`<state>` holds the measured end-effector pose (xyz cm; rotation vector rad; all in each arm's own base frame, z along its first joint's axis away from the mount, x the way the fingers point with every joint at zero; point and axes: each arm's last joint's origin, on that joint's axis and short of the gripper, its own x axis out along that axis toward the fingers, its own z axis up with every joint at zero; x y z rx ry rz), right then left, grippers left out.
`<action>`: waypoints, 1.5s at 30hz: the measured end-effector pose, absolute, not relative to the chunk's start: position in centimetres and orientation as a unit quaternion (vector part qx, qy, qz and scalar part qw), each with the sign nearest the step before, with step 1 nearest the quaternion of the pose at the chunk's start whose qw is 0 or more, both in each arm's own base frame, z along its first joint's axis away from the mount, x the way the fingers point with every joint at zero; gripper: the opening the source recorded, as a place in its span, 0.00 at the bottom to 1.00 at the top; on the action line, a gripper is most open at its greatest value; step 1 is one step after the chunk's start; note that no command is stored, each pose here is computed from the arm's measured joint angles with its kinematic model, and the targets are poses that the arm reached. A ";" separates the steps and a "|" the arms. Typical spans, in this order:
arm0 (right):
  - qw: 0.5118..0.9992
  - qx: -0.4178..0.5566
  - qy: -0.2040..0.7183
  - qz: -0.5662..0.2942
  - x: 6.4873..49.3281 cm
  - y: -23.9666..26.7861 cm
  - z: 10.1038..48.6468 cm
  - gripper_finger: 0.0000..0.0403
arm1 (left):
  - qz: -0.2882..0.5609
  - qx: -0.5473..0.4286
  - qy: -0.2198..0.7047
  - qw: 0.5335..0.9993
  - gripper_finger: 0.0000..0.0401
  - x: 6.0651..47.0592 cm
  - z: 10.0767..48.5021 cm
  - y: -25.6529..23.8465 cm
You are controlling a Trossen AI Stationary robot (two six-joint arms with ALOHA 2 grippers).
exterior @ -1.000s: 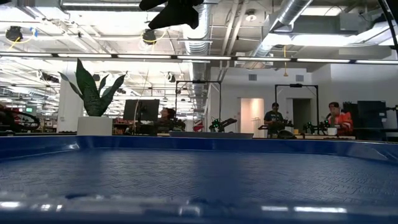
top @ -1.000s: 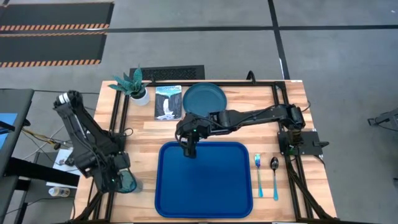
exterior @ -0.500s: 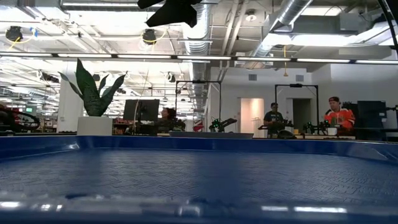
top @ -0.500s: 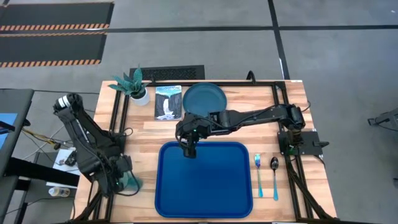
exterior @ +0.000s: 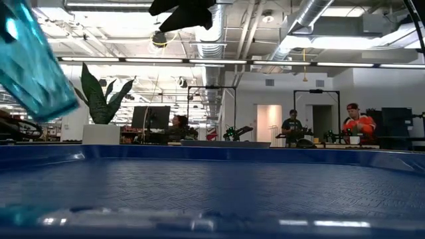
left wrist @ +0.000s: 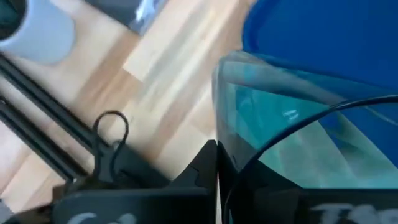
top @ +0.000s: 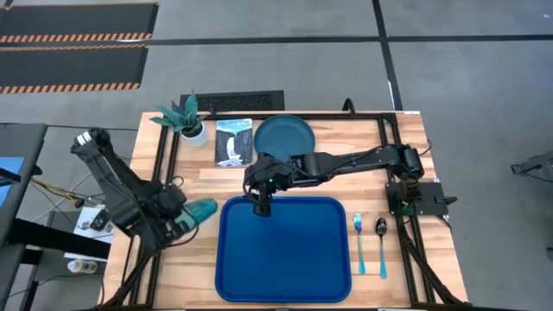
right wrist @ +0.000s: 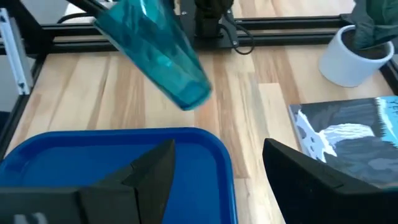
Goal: Pick and place plate/cup/fork/spoon on tray
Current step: Put the blue cup on the blue serving tray
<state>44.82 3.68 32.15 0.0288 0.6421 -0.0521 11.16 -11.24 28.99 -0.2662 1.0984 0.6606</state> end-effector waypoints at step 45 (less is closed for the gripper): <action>0.840 0.021 0.531 -0.107 29.8 13.3 36.6 0.66 | 0.014 -0.038 0.695 0.718 0.00 28.0 28.9 -1.6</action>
